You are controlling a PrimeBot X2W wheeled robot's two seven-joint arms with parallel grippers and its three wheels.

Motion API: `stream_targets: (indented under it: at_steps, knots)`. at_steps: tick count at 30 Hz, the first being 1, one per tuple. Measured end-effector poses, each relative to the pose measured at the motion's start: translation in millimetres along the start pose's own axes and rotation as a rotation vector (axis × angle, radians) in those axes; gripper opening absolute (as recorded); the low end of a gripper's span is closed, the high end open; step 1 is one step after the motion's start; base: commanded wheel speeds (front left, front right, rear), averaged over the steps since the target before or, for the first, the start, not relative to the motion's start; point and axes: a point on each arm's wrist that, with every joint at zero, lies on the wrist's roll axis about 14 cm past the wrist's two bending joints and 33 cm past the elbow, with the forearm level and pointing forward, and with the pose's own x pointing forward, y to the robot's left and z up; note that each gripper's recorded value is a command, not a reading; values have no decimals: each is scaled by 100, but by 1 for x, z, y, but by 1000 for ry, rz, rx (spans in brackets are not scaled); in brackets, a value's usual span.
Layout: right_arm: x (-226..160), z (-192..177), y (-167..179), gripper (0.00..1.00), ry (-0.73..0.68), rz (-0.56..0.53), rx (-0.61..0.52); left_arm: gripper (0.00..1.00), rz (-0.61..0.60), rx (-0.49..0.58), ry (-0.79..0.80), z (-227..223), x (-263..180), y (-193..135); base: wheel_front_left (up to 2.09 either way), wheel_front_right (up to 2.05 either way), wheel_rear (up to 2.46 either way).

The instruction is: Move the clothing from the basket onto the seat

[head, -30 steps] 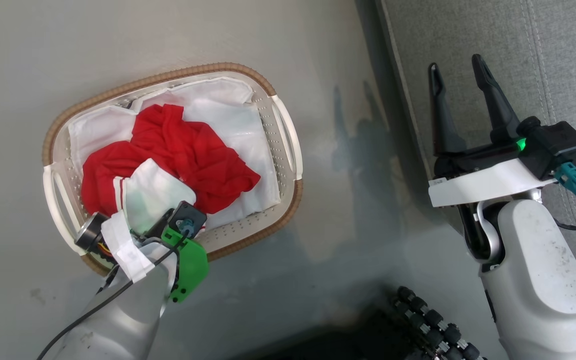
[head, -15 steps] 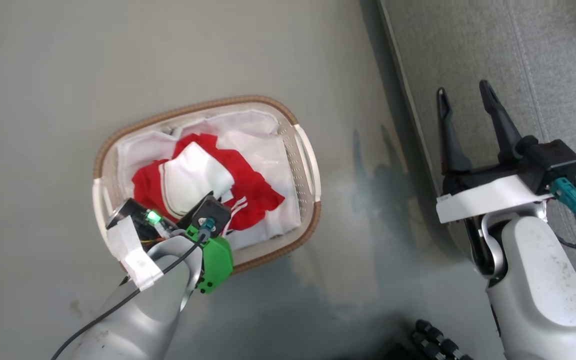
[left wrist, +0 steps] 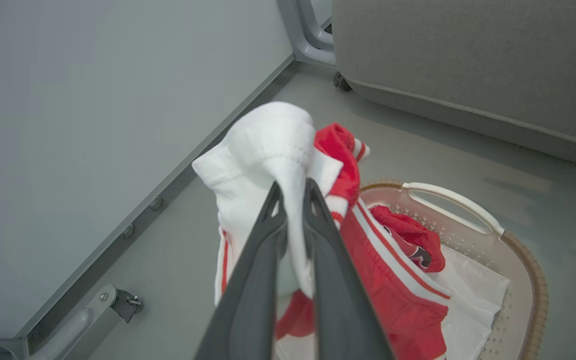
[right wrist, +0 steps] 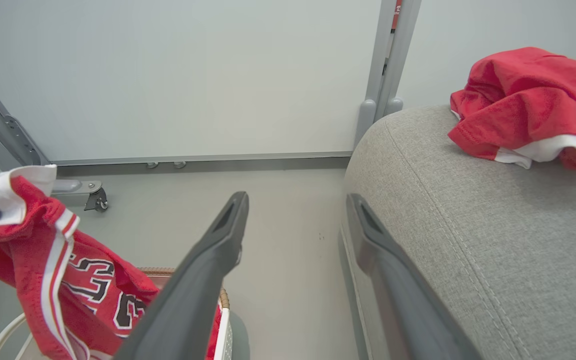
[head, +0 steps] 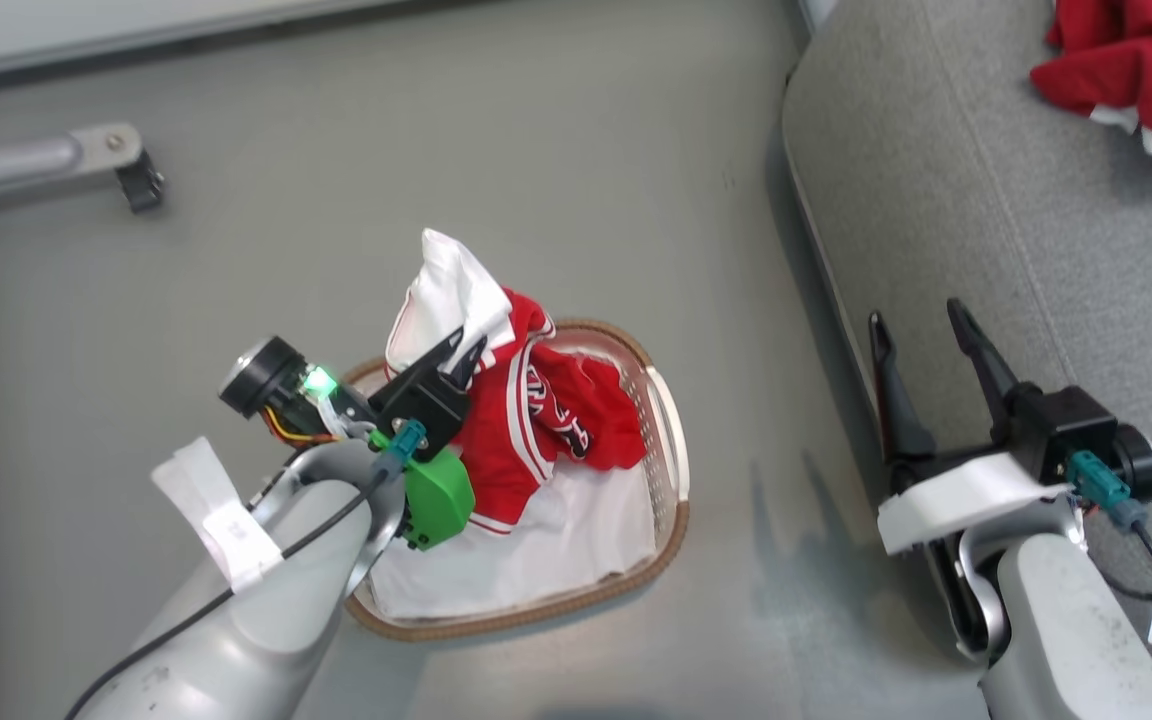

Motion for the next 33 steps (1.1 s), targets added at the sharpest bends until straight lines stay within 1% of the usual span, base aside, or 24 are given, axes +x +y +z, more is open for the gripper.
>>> stream_targets:
  at_steps: [3,7,8,9,13,19,23,28,33]
  knots:
    - [-11,9,6,100,-15,13,4,0,35,68,-88,40,-11,18,0,0,0]
    - [-23,25,17,100,-54,40,6,0,76,183,-210,105,-27,39,0,0,0]
    - [-25,28,19,100,-63,44,6,0,82,199,-230,116,-30,41,0,0,0]
    - [-29,34,22,100,-78,54,5,0,92,236,-275,142,-37,45,0,0,0]
    - [-36,54,35,100,-129,89,-9,0,122,345,-387,210,-57,50,0,0,0]
    - [-41,80,51,100,-198,138,-31,0,170,447,-496,281,-87,57,0,0,0]
    - [-38,100,70,100,-250,198,-56,0,191,462,-543,306,-98,59,0,0,0]
    - [-37,109,96,100,-270,279,-87,0,192,452,-585,323,-105,52,0,0,0]
    - [-34,113,129,100,-275,378,-124,0,166,451,-609,330,-108,36,0,0,0]
